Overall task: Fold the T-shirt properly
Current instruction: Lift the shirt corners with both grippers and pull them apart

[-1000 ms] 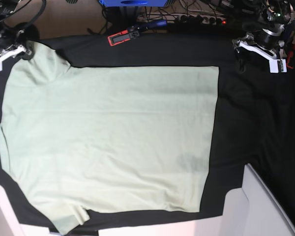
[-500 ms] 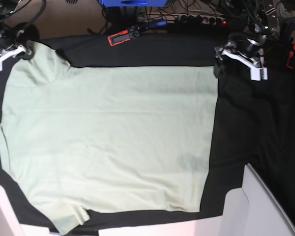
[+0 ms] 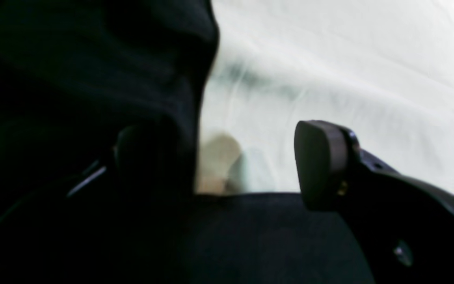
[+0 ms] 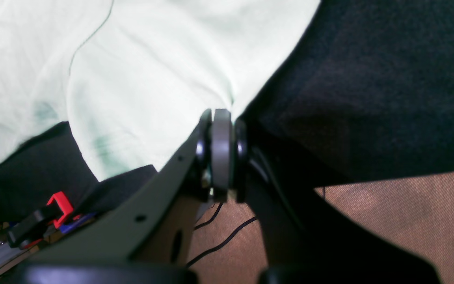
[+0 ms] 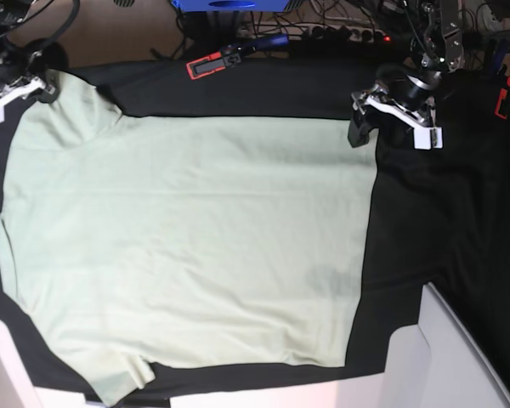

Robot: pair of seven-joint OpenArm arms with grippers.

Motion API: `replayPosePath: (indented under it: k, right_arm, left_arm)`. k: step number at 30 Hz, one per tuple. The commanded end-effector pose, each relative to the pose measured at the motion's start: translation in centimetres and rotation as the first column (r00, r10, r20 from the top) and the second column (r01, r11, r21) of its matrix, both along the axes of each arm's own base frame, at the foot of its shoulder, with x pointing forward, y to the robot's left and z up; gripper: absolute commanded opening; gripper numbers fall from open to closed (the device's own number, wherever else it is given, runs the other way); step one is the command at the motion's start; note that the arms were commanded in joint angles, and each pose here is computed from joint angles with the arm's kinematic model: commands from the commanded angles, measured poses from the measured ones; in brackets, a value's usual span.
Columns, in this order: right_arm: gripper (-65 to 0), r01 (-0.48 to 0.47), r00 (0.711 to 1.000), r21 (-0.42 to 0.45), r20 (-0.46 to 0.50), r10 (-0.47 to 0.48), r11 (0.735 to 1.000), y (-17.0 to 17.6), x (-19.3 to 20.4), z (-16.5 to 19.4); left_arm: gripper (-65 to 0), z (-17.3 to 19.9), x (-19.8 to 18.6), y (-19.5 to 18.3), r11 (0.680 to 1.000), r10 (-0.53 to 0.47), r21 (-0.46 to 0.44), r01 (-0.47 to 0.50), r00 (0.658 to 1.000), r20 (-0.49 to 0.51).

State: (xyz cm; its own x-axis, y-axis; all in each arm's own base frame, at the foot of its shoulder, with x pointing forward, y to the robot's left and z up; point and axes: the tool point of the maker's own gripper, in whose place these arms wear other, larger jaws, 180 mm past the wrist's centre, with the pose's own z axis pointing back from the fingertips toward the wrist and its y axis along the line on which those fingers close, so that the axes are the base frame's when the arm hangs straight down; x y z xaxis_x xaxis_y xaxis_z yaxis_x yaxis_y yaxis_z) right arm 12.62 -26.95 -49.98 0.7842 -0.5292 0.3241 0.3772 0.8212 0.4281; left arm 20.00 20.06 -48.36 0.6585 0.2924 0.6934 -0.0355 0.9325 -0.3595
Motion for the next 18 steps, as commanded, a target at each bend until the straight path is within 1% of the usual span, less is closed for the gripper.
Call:
replayPosePath:
  k: [1, 5, 6, 9, 12, 13, 18]
  right_arm:
    - [-64.9, -0.01, 1.0, -0.015, -0.009, 0.009, 1.0, -0.5, -0.3, 0.2]
    - [-64.9, -0.009, 1.0, -0.013, -0.017, 0.008, 1.0, -0.5, -0.8, 0.1]
    - [-64.9, -0.009, 1.0, -0.013, -0.019, 0.008, 1.0, -0.5, -0.8, 0.1]
    - [-64.9, -0.009, 1.0, -0.013, -0.02, 0.008, 1.0, -0.5, -0.9, 0.0]
    - [-64.9, -0.009, 1.0, -0.013, -0.02, 0.008, 1.0, -0.5, -0.9, 0.0]
    - [-64.9, -0.009, 1.0, -0.013, -0.02, 0.008, 1.0, -0.5, -0.9, 0.0]
    - [-64.9, -0.009, 1.0, -0.014, -0.023, 0.009, 1.0, -0.5, -1.0, 0.0]
  left_arm:
    - [-12.3, -1.7, -2.0, -2.0, 0.997, -0.076, -0.015, 0.075, 0.992, -0.106]
    - [-13.3, -1.4, -1.9, -3.9, 0.994, -0.11, -0.038, 0.107, 0.989, -0.095]
    - [-16.0, -1.6, -2.0, -4.2, 0.994, -0.109, -0.042, 0.105, 0.989, -0.099]
    - [-31.4, -1.8, -2.2, -4.3, 0.994, -0.106, -0.048, 0.102, 0.989, -0.106]
    - [-50.9, -1.8, -2.2, -4.4, 0.994, -0.105, -0.053, 0.1, 0.989, -0.108]
    - [-55.6, -1.8, -2.3, -4.4, 0.994, -0.105, -0.053, 0.1, 0.988, -0.109]
    - [-55.4, -2.0, -2.9, -4.0, 0.994, -0.104, -0.048, 0.099, 0.987, -0.123]
